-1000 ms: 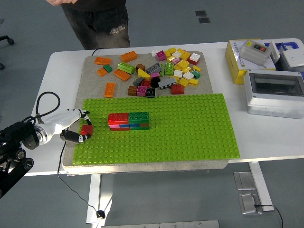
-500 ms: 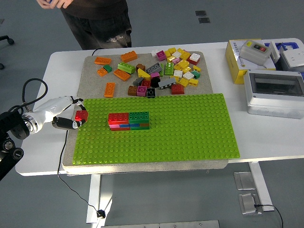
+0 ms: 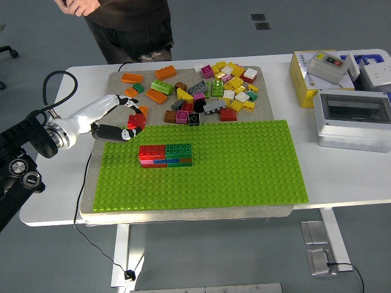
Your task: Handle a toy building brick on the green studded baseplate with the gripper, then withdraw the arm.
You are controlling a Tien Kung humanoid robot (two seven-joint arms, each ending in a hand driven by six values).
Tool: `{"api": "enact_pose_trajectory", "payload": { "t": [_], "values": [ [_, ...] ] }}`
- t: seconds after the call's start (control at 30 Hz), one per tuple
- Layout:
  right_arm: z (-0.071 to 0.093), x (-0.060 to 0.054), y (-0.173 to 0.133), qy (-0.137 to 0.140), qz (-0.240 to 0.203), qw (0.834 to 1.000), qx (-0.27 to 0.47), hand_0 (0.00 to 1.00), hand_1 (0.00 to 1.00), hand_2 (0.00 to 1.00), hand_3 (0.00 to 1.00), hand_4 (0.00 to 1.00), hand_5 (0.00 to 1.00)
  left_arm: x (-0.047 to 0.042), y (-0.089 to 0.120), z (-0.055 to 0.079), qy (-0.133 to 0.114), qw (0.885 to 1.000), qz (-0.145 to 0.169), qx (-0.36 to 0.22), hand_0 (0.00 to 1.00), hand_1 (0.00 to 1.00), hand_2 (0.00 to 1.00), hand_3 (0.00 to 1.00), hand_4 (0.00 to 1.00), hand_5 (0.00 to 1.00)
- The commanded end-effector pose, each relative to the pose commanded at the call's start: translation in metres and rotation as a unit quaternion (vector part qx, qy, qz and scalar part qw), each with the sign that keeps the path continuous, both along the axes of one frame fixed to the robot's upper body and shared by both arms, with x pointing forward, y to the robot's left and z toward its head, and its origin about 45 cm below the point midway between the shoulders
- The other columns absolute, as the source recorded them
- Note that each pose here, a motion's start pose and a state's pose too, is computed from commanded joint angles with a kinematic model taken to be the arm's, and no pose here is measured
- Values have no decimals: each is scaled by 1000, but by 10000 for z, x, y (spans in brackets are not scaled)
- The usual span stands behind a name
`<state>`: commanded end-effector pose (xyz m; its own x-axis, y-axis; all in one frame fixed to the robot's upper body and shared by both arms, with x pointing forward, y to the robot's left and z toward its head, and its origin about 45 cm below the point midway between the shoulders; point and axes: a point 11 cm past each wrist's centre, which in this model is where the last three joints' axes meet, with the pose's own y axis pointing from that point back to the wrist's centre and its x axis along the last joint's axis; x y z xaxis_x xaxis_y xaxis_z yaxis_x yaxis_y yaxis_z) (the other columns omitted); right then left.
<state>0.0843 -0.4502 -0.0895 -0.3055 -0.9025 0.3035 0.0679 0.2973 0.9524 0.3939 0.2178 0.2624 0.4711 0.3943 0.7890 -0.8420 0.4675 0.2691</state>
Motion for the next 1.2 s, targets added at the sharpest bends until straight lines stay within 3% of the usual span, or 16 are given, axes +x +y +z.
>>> {"api": "enact_pose_trajectory", "payload": {
  "t": [0.27,0.53,1.2],
  "values": [
    [11,31,-13,-3,-1,1000,-2,702,642,447,757,585,998,88,-465,-147,24,999,-38,3,962,947,905,590,573,193],
    [23,80,-15,-5,3,1000,-2,703,642,442,757,585,998,162,-699,-379,47,997,-53,26,959,945,902,589,578,193],
    [36,133,-20,-9,10,1000,-3,705,642,434,757,586,998,220,-744,-615,77,995,-47,34,958,943,902,589,576,193]
  ]
}}
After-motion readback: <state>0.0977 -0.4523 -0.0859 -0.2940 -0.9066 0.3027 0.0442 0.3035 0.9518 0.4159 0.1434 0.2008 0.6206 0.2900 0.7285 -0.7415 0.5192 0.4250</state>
